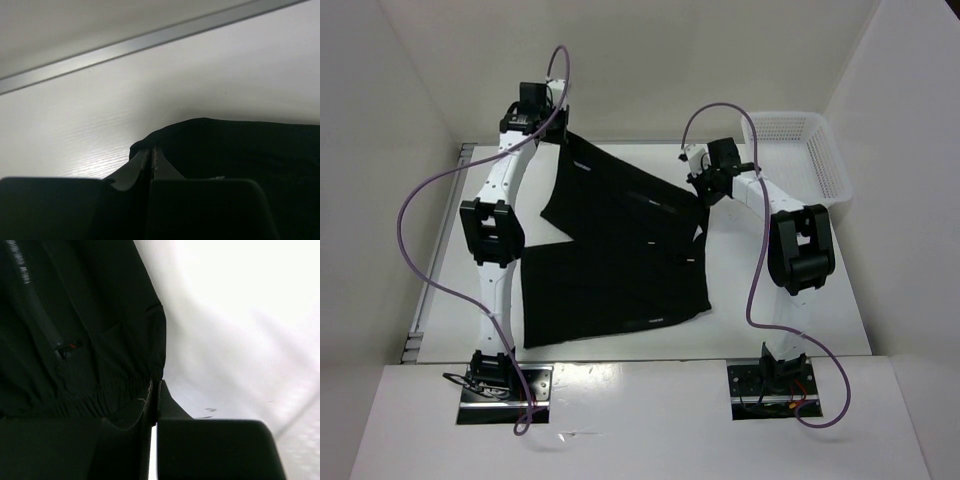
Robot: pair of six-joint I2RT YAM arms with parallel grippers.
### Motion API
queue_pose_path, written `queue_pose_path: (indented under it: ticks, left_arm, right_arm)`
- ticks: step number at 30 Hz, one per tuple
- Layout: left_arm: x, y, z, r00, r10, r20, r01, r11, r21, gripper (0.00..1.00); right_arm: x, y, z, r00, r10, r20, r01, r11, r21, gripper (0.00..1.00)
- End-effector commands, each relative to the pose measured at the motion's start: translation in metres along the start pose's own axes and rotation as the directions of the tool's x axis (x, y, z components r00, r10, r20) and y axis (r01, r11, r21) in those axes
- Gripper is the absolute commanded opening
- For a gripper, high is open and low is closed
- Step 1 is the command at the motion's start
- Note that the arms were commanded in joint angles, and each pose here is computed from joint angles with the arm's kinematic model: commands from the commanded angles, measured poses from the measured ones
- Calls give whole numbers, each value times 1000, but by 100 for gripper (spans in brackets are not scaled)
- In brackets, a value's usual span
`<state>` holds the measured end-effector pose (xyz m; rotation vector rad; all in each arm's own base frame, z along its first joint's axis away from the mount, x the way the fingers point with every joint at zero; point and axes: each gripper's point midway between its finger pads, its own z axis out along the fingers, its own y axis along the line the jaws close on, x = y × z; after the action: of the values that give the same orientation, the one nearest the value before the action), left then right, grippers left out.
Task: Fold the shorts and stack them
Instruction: Fold the shorts
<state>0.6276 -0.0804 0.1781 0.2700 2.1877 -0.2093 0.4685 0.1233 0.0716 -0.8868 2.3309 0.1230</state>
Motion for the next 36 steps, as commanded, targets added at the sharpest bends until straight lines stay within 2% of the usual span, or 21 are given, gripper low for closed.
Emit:
queue_pose_path:
  ticks: [1,6,9,11,13,14,15,16,17,18,19,20,22,23,24,25,26,27,28,31,36]
  left_arm:
    - [-51,1,-43,994,17,108,-17,1000,1,0]
    - [-56,-1,-54,995,16,101,-16,1000,2,0]
    - [-67,1,-81,993,13,114,-12,1000,-8,0]
    - [-58,3,-99,997,-2,72,3,1000,-12,0]
    - [-33,-7,-112,999,-24,-26,24,999,21,0]
    - [-20,-9,-117,997,-33,-69,35,999,24,0]
    - [-18,-9,-138,996,-40,-75,41,999,17,0]
    - [29,-10,-131,978,-66,-200,70,997,14,0]
    - [28,-16,-155,982,-62,-180,65,998,13,0]
    - [41,-18,-160,979,-65,-194,69,998,13,0]
    - [89,-29,-159,949,-72,-307,83,996,21,0]
    - [90,-40,-183,955,-59,-290,71,997,31,0]
    - [114,-50,-200,945,-56,-323,72,997,40,0]
    - [117,-56,-215,950,-46,-309,63,997,47,0]
    - [145,-59,-218,927,-56,-372,79,996,47,0]
    - [155,-60,-221,919,-58,-389,83,995,47,0]
    - [162,-62,-230,916,-59,-396,85,995,46,0]
    - [174,-63,-234,903,-64,-425,92,995,46,0]
    - [193,-65,-236,883,-70,-464,102,994,44,0]
    - [214,-80,-250,866,-48,-498,97,992,74,0]
    - [256,-78,-261,827,-55,-559,96,994,44,0]
  right_arm:
    - [-59,-27,-27,990,-66,122,53,993,104,0]
    - [-94,-43,-47,977,-108,183,80,985,154,0]
    - [-107,-48,-67,970,-137,202,101,978,182,0]
    - [-114,-47,-88,961,-174,214,134,973,189,0]
    - [-115,-37,-107,948,-215,233,179,970,165,0]
    - [-101,-28,-104,953,-216,211,190,973,133,0]
    - [-91,-20,-106,956,-218,196,201,974,102,0]
    - [-85,-9,-108,954,-234,190,223,972,78,0]
    - [-67,-1,-112,954,-253,162,246,967,62,0]
    - [-61,9,-113,948,-276,156,271,961,49,0]
    - [-54,16,-115,944,-294,150,292,956,39,0]
    - [-40,27,-122,932,-333,143,332,943,32,0]
    - [-32,37,-132,911,-382,158,380,924,41,0]
    - [-12,49,-127,903,-407,140,408,913,17,0]
    - [-17,57,-146,862,-467,199,468,883,44,0]
    - [-17,59,-151,840,-493,229,491,868,68,0]
    - [2,73,-143,832,-512,215,517,855,36,0]
    - [3,87,-149,809,-536,243,546,837,28,0]
    - [18,96,-143,814,-536,224,552,834,-9,0]
    - [44,112,-138,812,-548,200,571,817,-81,0]
    - [73,115,-142,795,-592,135,606,788,-111,0]
